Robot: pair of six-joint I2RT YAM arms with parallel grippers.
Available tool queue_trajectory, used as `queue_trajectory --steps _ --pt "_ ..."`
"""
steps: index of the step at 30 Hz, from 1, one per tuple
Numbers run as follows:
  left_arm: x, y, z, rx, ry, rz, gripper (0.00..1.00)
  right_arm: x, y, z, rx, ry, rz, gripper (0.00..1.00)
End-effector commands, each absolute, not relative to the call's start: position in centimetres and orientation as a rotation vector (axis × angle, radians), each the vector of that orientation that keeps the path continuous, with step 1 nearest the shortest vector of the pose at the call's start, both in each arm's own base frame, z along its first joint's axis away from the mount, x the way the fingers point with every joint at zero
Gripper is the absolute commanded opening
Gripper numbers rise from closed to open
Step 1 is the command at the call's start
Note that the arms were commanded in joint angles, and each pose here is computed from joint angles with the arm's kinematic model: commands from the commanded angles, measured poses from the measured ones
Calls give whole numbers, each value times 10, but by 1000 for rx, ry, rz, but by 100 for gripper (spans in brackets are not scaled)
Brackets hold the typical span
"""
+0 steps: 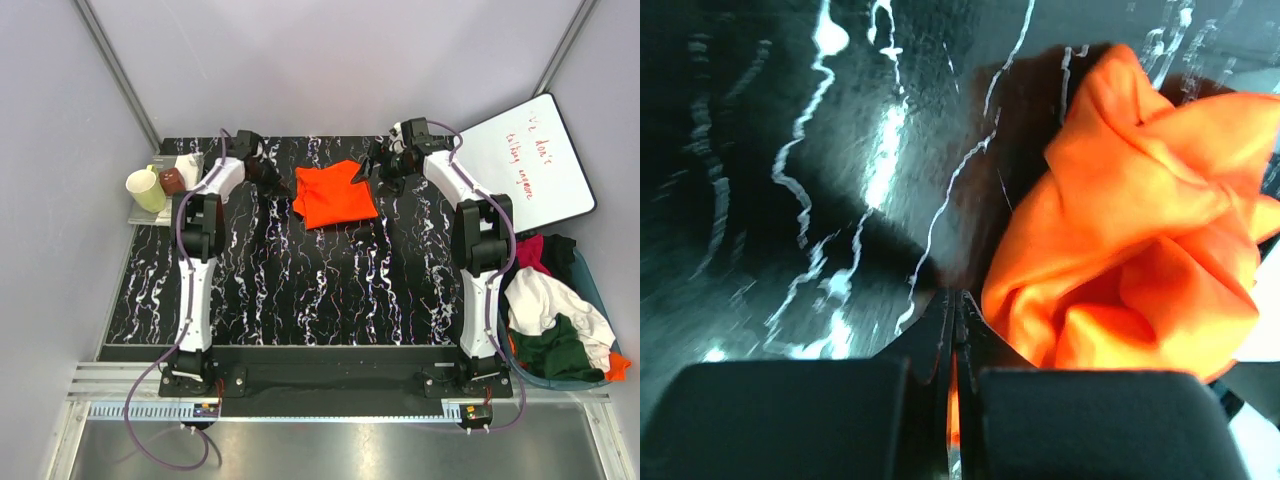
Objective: Fold and stack the t-shirts
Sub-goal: Fold the tshirt
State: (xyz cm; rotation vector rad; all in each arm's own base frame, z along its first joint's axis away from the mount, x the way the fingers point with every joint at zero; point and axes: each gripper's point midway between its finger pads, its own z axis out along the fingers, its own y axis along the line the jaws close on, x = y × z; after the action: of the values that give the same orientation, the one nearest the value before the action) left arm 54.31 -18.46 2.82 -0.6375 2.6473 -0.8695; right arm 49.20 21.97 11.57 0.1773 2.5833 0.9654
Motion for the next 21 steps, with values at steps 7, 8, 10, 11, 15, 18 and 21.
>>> queue_trajectory --steps 7,8,10,11,15,18,21 --pt "551 -234 195 -290 2278 -1200 0 535 245 149 77 2451 1128 0" --pt "549 -244 193 -292 2287 -1233 0 543 248 162 66 2413 1150 0" --pt "555 -255 185 -290 2295 -1263 0 552 252 144 85 2437 1169 0" --pt "553 -266 181 -291 2310 -1302 0 558 257 156 76 2404 1199 0" --pt "557 -293 139 -348 2384 -1413 0 567 265 121 153 2456 1272 0" --pt "557 -297 113 -431 2427 -1436 0 570 266 101 213 2490 1273 0" --pt "556 -288 85 -548 2456 -1407 0 570 263 82 249 2521 1246 0"
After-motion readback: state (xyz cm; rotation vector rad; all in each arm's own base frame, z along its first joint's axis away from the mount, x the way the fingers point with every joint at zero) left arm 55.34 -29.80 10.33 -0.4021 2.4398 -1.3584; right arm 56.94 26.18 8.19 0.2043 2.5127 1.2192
